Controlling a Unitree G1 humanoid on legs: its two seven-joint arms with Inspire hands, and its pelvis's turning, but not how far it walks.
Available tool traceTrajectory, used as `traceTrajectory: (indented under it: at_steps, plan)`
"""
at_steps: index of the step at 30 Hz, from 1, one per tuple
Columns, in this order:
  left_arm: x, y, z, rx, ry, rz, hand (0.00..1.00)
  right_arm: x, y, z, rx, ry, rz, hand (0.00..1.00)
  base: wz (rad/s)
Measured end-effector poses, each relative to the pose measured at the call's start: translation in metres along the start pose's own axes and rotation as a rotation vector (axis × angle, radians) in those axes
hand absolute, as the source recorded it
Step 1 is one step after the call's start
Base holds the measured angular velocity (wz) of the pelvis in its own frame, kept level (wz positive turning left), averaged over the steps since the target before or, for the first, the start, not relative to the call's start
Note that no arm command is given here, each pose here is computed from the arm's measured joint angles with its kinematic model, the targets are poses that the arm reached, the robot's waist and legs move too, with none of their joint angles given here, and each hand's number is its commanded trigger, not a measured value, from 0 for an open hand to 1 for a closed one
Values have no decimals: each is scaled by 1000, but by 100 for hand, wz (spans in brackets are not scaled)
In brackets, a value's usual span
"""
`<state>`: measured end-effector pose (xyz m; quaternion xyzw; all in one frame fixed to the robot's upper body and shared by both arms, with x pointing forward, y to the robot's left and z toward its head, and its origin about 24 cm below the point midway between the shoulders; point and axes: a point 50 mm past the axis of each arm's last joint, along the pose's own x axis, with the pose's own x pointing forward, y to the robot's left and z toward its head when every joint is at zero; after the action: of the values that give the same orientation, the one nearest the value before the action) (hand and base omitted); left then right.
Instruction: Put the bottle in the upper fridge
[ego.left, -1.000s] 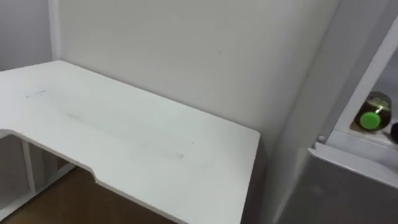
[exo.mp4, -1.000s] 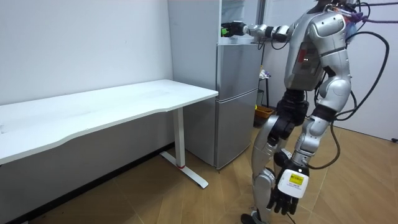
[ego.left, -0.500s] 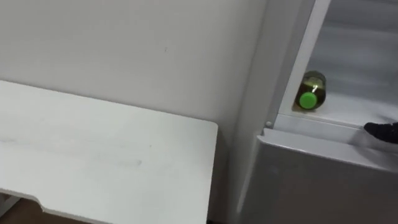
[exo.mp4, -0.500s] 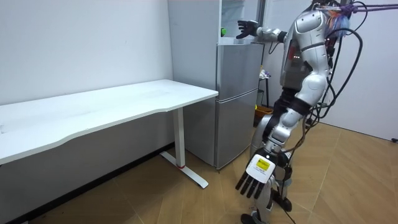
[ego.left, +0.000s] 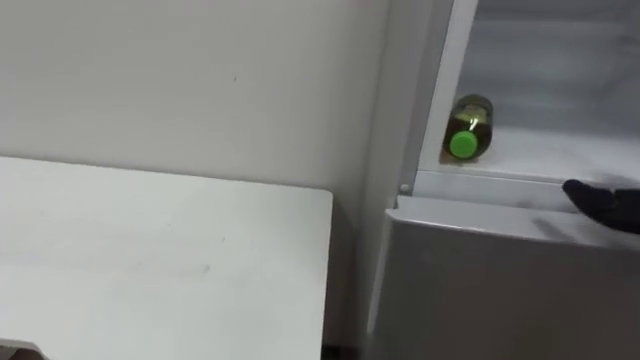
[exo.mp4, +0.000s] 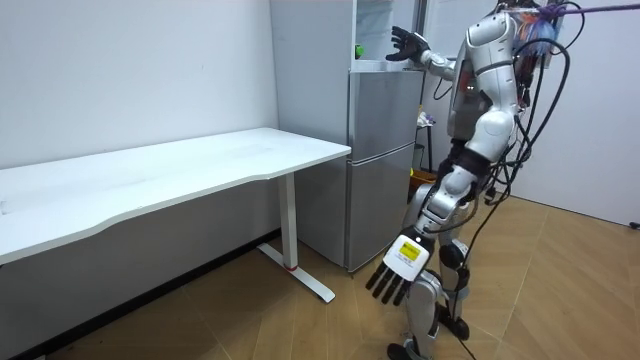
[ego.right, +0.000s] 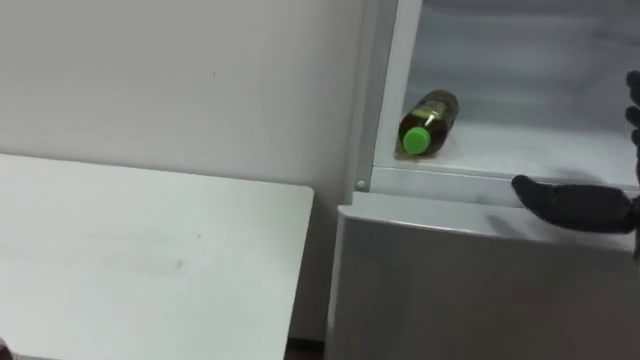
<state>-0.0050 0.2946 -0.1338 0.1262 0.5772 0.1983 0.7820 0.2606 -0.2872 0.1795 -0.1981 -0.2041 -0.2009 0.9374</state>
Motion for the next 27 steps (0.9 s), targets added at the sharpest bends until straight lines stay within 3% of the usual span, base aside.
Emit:
traceTrajectory:
  at_steps: [6, 12, 16, 27]
  plan:
    - [-2, -10, -3, 16, -24, -15, 0, -26, -3, 9, 42, -107, -125, 0, -10]
    - [-3, -15, -9, 19, -24, -26, 0, -64, -16, -8, 78, -38, -258, 0, -7]
    - [-3, -17, -10, 37, -18, -34, 0, -89, -20, -21, 15, 27, -331, 0, -3]
    - [-1, -24, -12, 48, -21, -55, 0, -120, -28, -45, -86, 102, -494, 0, -8]
